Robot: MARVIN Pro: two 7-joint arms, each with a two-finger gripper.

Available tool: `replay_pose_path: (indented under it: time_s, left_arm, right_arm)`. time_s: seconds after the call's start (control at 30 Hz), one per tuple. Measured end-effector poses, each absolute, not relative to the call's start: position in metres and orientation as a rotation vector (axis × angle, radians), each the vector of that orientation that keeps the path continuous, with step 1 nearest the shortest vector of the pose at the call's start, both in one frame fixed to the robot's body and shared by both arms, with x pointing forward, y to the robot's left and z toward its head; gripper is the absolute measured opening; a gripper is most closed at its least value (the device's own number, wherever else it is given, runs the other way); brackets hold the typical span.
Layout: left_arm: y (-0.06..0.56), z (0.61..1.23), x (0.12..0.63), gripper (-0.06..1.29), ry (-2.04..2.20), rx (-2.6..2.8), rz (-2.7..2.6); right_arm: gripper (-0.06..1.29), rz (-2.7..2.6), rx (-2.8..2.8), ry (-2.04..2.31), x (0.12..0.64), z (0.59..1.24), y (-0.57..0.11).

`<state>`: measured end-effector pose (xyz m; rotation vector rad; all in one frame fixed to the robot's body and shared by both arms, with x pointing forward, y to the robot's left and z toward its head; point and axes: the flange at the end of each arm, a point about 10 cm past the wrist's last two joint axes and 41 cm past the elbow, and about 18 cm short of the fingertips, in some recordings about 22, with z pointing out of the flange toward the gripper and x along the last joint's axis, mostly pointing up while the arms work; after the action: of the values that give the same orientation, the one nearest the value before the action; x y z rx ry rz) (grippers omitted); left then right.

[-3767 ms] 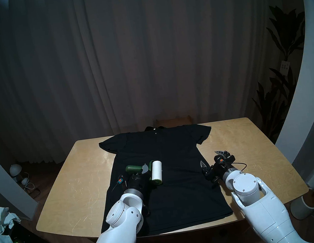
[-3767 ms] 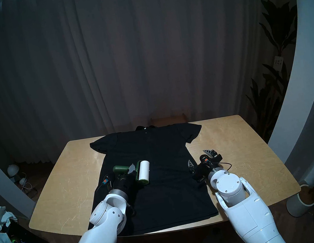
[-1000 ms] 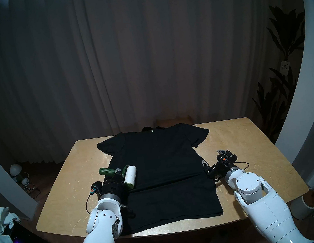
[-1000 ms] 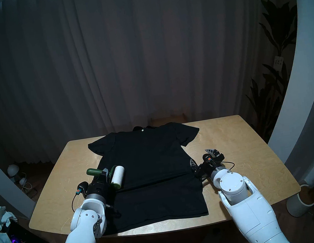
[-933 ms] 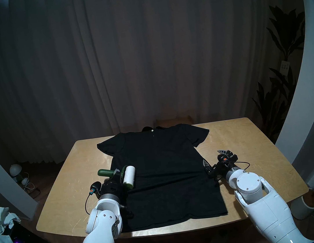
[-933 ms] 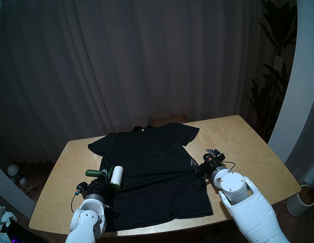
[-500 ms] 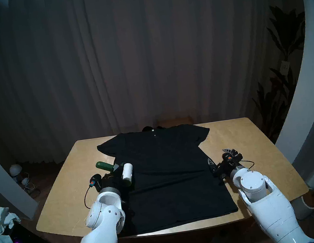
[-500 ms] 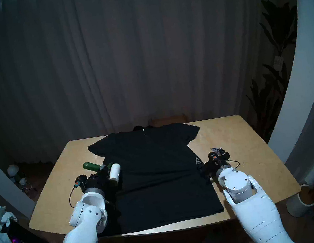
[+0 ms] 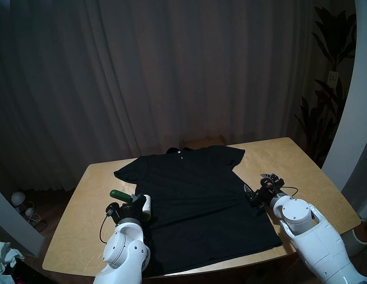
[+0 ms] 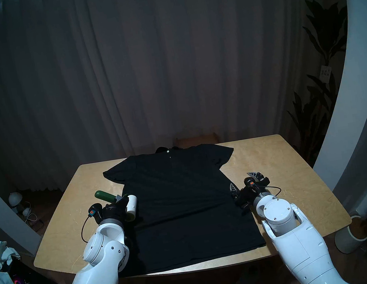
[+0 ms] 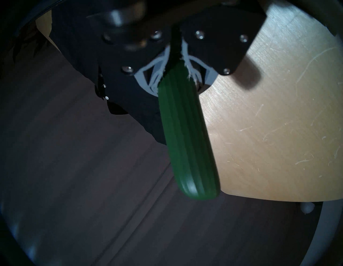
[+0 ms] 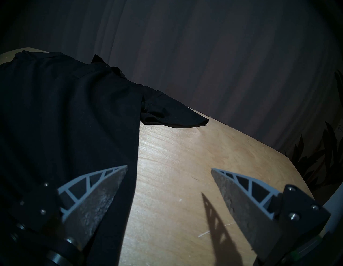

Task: Use the fur roller to clean a top

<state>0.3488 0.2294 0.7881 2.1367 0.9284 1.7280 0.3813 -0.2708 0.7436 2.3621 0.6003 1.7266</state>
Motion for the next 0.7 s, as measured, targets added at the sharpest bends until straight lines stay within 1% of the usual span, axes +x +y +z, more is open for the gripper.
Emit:
replay_pose_path:
  time_s: [0.47, 0.7]
  left_arm:
    - [0.260, 0.803, 0.339, 0.05, 1.003, 2.049, 1.861]
    - [0.274, 0.815, 0.336, 0.04, 1.054, 1.922, 1.883]
  right_arm:
    - [1.19, 1.739, 2.395, 0.605, 0.382, 0.743, -0.274]
    - [1.19, 1.759, 2.427, 0.590, 0.380, 0.742, -0.275]
